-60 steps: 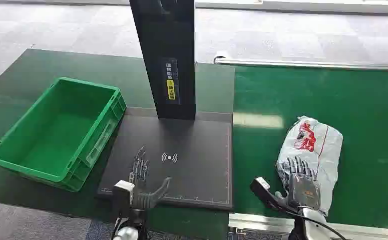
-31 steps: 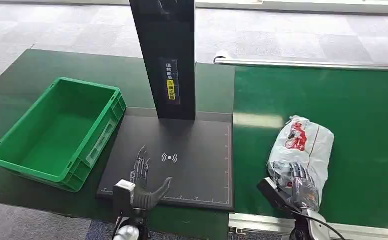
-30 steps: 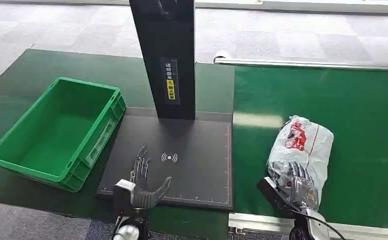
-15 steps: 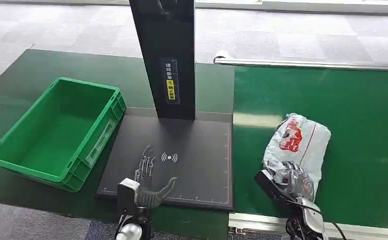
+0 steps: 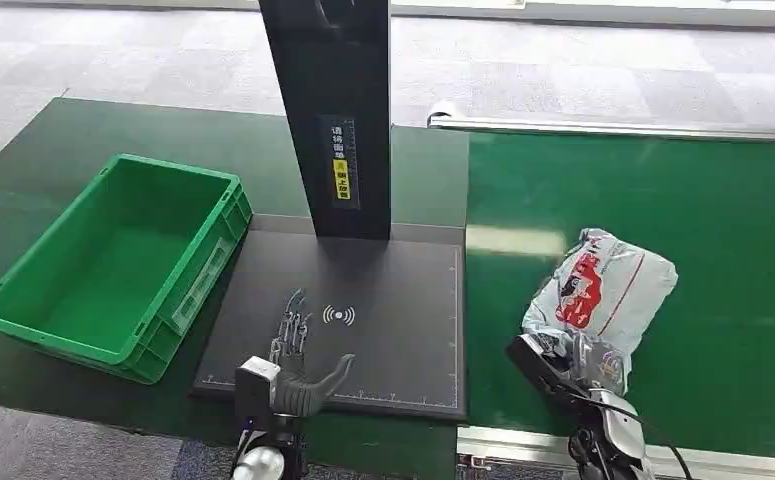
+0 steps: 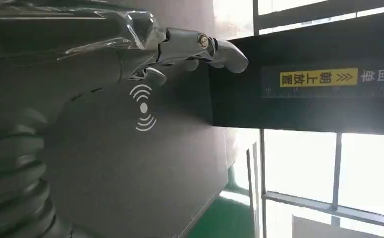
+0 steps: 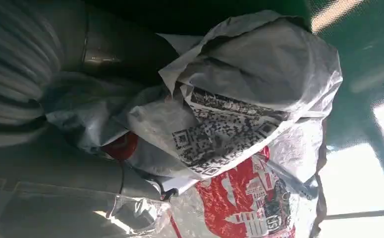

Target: Moved the parcel from conveyor to table for the left to box.

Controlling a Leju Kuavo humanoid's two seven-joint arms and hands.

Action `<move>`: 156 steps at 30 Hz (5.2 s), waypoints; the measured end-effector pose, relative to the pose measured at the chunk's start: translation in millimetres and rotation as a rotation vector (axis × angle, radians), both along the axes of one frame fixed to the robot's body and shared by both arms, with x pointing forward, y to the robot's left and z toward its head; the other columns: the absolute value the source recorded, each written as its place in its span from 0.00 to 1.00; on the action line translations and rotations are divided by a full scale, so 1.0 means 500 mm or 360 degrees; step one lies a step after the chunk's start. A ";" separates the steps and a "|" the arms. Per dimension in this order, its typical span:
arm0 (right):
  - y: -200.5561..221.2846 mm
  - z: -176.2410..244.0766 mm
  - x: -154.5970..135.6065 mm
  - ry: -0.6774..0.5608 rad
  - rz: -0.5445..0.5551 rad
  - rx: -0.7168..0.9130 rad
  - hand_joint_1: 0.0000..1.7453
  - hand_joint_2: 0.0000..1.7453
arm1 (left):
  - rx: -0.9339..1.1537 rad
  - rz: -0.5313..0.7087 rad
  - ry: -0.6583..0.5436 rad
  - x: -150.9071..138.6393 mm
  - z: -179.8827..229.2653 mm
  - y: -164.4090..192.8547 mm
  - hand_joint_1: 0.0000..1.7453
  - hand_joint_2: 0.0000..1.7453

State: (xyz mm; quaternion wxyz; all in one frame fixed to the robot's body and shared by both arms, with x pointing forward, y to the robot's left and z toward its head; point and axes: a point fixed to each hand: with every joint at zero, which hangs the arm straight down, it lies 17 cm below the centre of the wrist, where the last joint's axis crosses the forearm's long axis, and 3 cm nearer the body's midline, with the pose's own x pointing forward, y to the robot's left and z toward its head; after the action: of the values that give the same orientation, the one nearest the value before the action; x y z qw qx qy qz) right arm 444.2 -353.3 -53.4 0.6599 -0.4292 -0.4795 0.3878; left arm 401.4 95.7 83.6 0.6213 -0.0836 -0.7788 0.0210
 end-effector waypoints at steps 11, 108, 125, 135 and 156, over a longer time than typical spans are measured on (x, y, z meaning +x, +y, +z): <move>0.043 0.107 -0.009 -0.0395 0.0027 0.0323 1.00 1.00 | 0.0031 0.0034 -0.0021 -0.002 0.005 0.012 0.00 1.00; 0.087 0.382 -0.157 -0.0959 0.0306 0.1754 0.00 1.00 | 0.1617 0.0074 -0.0459 -0.082 0.022 0.158 0.00 1.00; 0.101 0.393 -0.151 -0.0988 0.0307 0.1790 0.00 1.00 | 0.2113 -0.0472 -0.0484 -0.140 -0.134 0.016 1.00 1.00; 0.112 0.414 -0.152 -0.1025 0.0337 0.1784 0.00 1.00 | 0.2230 -0.0457 -0.0418 -0.116 -0.152 0.043 1.00 1.00; 0.105 0.416 -0.155 -0.1068 0.0298 0.1794 0.00 1.00 | 0.0975 -0.0506 -0.0702 -0.143 0.167 0.107 1.00 1.00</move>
State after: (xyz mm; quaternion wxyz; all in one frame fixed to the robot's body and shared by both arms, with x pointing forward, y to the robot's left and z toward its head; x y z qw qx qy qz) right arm 366.7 -300.9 154.6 0.5618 -0.0721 -0.8238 -0.0214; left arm 330.0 149.0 166.9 0.4312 -0.0167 -0.8409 -0.3267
